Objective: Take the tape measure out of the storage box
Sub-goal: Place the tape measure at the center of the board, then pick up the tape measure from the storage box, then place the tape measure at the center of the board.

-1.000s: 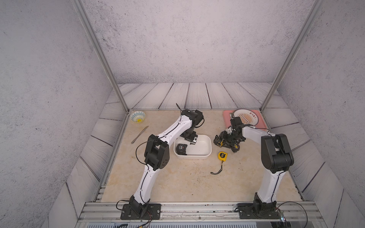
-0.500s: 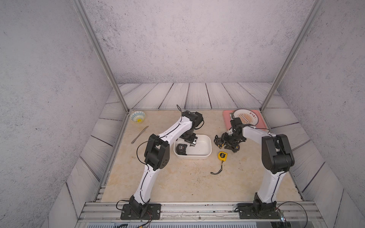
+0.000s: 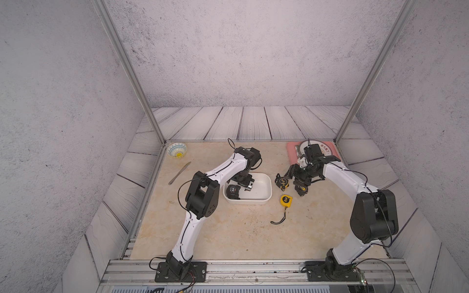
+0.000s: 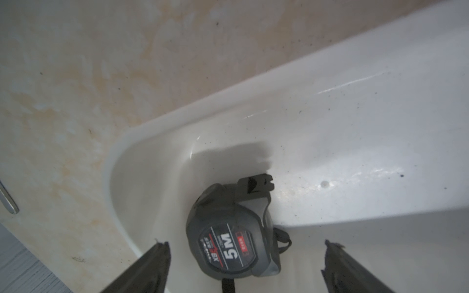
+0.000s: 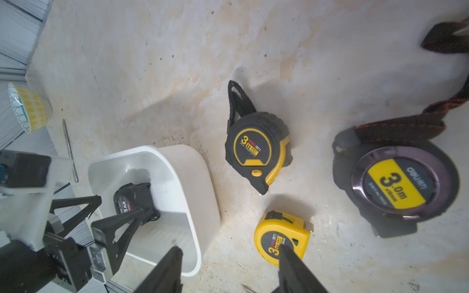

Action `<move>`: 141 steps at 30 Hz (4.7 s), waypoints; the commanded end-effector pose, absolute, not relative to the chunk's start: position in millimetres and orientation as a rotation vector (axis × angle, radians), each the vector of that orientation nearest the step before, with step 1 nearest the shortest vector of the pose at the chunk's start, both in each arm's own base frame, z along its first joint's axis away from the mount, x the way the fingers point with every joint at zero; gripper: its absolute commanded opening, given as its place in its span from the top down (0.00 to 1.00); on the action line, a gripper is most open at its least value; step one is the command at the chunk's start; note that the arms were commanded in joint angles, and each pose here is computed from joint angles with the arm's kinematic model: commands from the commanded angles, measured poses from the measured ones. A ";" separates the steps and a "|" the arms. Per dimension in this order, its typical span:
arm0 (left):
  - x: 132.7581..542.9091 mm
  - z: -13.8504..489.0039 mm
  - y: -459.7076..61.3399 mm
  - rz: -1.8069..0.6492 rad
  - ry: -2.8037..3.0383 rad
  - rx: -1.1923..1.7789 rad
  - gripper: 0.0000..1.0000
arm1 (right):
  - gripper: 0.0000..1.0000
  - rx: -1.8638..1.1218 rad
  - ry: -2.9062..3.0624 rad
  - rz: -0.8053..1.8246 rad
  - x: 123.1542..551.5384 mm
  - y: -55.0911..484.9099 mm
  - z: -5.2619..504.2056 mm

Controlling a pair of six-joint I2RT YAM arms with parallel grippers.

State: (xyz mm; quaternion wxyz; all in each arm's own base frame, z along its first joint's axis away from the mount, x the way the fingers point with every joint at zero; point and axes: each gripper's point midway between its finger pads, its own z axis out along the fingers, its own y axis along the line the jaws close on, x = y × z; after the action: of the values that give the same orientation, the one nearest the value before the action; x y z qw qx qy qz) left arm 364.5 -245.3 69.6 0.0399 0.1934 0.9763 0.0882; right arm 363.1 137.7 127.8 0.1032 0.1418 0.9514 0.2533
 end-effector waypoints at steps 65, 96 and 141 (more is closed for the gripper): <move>347.2 19.4 -226.3 0.299 3.096 0.616 0.25 | 0.38 0.421 2.768 0.778 362.1 139.0 147.2; 399.4 210.6 -282.5 -0.317 2.833 0.111 1.00 | 0.36 0.074 2.461 1.094 349.6 179.9 214.9; 368.8 265.4 -369.9 -1.243 2.796 -0.338 1.00 | 0.40 -0.305 2.233 1.147 346.2 255.8 276.3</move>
State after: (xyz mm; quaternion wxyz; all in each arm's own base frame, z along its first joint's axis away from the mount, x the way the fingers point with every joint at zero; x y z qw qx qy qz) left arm 371.5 -361.2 231.0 0.0150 -0.1215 0.9261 -0.3569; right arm 344.6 250.6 259.0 0.2805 -0.0988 0.8528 0.4294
